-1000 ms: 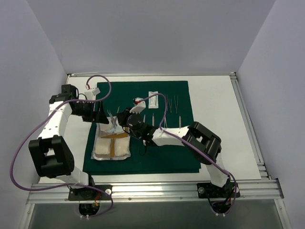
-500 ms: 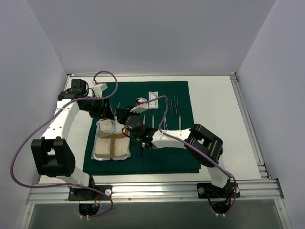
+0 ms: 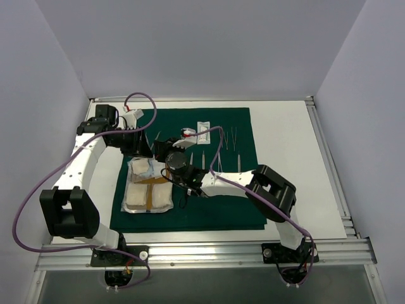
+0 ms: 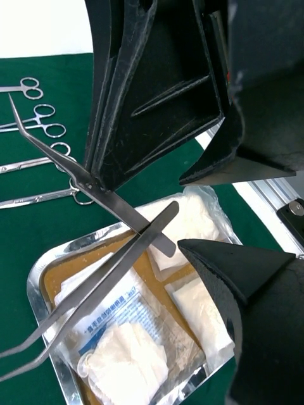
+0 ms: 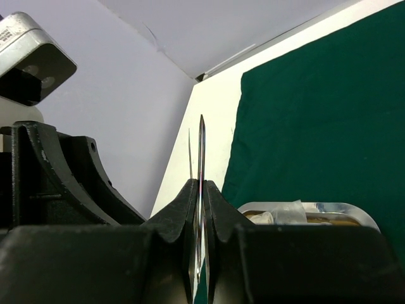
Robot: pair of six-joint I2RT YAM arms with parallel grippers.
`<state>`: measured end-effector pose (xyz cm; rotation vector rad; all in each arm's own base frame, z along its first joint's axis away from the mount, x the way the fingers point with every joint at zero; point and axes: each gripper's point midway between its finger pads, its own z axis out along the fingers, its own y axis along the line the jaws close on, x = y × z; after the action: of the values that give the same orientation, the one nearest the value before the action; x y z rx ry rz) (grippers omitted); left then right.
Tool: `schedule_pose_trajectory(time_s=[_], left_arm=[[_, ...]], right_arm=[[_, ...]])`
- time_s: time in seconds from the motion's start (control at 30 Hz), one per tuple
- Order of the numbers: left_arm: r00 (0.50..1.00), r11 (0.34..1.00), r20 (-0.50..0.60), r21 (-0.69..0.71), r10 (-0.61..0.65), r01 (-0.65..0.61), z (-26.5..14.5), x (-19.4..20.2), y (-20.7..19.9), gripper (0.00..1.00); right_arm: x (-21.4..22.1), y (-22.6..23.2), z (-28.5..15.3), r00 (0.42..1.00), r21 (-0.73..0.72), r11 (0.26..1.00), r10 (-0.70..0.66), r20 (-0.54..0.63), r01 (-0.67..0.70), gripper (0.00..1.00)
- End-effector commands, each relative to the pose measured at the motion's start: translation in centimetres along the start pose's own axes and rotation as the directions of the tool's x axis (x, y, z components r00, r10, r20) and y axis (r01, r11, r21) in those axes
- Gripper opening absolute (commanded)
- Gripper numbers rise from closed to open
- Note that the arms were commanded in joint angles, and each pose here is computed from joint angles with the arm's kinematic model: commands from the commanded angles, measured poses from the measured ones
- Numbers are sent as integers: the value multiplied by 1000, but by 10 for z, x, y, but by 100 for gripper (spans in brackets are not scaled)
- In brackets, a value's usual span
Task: Open and lay out the surgical kit
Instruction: Pick up the medical item from the container.
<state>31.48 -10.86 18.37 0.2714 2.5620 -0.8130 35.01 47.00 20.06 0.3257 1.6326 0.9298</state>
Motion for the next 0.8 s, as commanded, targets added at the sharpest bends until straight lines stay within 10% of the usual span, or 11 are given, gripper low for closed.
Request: schedule_pose_trajectory(time_s=[0.0, 0.77], left_arm=[[998, 998, 61, 59, -9, 6, -10, -16, -21, 47], [998, 996, 31, 71, -52, 50, 5, -14, -14, 28]], right_arm=[[-38, 36, 0, 991, -52, 996, 82, 107, -77, 0], [-34, 51, -3, 990, -88, 992, 95, 100, -86, 0]])
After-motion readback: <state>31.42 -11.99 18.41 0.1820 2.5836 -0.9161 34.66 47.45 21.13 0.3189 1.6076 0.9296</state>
